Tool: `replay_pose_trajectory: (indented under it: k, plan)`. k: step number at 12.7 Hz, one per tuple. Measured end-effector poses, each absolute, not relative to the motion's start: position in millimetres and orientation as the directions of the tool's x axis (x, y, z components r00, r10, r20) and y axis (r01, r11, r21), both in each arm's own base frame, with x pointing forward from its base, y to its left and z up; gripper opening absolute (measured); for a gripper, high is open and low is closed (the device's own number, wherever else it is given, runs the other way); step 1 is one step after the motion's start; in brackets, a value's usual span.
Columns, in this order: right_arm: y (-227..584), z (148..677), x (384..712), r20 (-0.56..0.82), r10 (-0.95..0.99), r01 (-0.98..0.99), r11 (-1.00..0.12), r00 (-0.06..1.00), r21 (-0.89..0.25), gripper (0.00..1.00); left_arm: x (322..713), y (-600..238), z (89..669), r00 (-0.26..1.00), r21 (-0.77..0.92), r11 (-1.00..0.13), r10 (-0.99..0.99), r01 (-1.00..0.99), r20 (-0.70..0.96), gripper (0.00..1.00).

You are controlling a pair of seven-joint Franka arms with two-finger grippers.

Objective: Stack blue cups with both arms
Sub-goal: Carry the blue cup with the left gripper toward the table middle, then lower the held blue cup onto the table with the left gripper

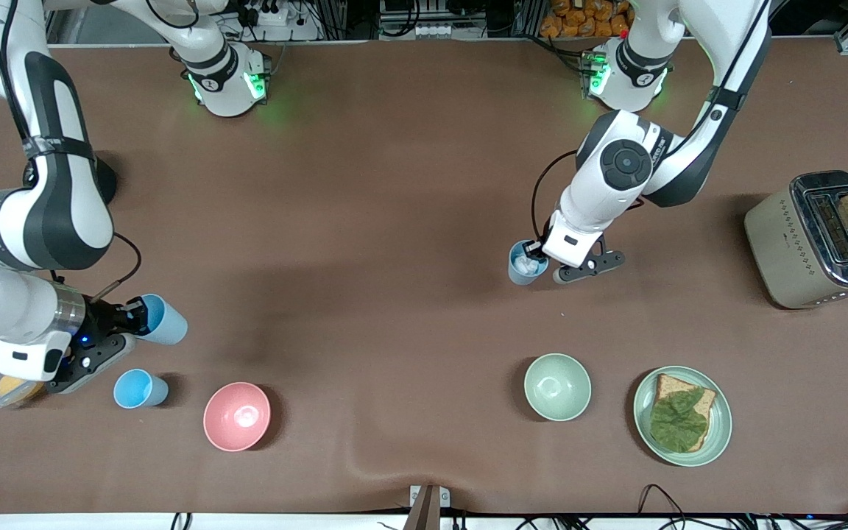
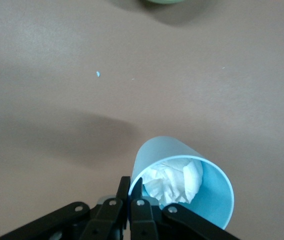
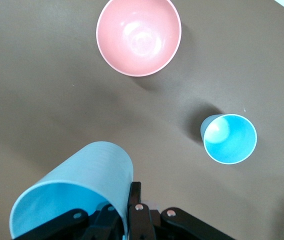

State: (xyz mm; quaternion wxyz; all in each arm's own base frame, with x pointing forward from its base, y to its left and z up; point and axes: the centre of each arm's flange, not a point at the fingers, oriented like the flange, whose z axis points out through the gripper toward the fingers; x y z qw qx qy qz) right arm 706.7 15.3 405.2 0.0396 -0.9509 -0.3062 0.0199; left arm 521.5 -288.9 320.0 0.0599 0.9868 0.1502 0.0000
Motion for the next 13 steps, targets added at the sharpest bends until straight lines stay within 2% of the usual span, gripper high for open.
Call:
replay_pose_trajectory:
  k: [6,13]
  plan:
    - [12.4,405.0,706.8,-0.015,0.584,0.581,-0.810,0.812,-0.084,0.04,516.0,-322.3,336.2,0.949,0.145,-0.938,0.316,0.314,-0.007,0.03]
    - [10.0,404.0,706.8,-0.017,0.581,0.578,-0.812,0.814,-0.084,0.04,506.6,-390.1,326.1,0.926,0.177,-0.909,0.373,0.378,-0.060,0.03]
